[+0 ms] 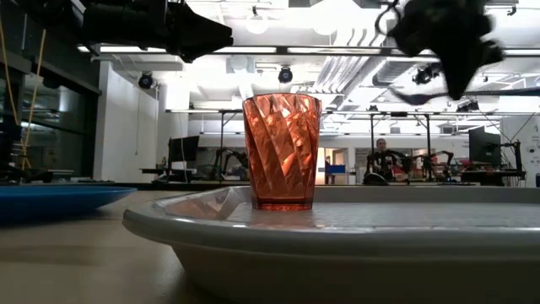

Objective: Pick and place plate/cup/fork/spoon on tray
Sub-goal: Put the blue fork on the gray tray to the left of the yellow spoon

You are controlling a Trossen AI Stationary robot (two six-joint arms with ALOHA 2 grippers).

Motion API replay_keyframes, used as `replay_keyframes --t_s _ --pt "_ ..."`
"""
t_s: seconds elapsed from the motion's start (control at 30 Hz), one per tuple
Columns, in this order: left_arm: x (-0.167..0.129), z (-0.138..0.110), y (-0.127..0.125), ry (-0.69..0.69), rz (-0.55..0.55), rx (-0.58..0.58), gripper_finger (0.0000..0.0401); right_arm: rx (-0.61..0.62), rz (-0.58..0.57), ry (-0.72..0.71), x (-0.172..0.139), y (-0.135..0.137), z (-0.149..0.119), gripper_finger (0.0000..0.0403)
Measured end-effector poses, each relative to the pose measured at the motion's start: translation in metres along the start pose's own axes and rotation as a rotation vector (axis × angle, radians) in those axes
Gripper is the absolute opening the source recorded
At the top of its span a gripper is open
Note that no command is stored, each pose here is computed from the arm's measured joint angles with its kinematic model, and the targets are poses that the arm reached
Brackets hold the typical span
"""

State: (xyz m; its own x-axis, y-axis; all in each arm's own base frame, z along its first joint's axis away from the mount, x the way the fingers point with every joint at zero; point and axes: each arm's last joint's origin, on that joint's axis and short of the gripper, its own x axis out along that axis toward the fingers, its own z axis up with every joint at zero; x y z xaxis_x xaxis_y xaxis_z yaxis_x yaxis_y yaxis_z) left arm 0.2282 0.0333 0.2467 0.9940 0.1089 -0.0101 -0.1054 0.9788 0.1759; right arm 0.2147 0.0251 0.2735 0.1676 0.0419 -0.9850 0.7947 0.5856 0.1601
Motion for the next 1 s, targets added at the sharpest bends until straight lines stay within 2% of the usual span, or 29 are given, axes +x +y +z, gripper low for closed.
replay_keyframes --t_s 0.23,0.37,0.5,0.77,1.0 --pt "0.0 0.0 0.0 0.001 0.0 0.0 0.0184 0.212 -0.017 -0.053 0.019 0.041 -0.064 0.0001" --pt "0.0 0.0 0.0 -0.001 0.0 0.0 0.0184 0.314 -0.06 -0.049 0.035 0.054 -0.089 0.0001" --pt "0.001 0.003 0.001 -0.016 0.002 0.001 0.0184 0.378 -0.112 -0.048 0.051 0.061 -0.103 0.0001" --pt "0.004 0.017 0.003 -0.057 0.01 0.029 0.0184 0.468 -0.138 -0.065 0.08 0.076 -0.125 0.0" --pt "0.004 0.017 0.003 -0.054 0.01 0.055 0.0184 0.511 -0.204 -0.012 0.094 0.079 -0.13 0.0"
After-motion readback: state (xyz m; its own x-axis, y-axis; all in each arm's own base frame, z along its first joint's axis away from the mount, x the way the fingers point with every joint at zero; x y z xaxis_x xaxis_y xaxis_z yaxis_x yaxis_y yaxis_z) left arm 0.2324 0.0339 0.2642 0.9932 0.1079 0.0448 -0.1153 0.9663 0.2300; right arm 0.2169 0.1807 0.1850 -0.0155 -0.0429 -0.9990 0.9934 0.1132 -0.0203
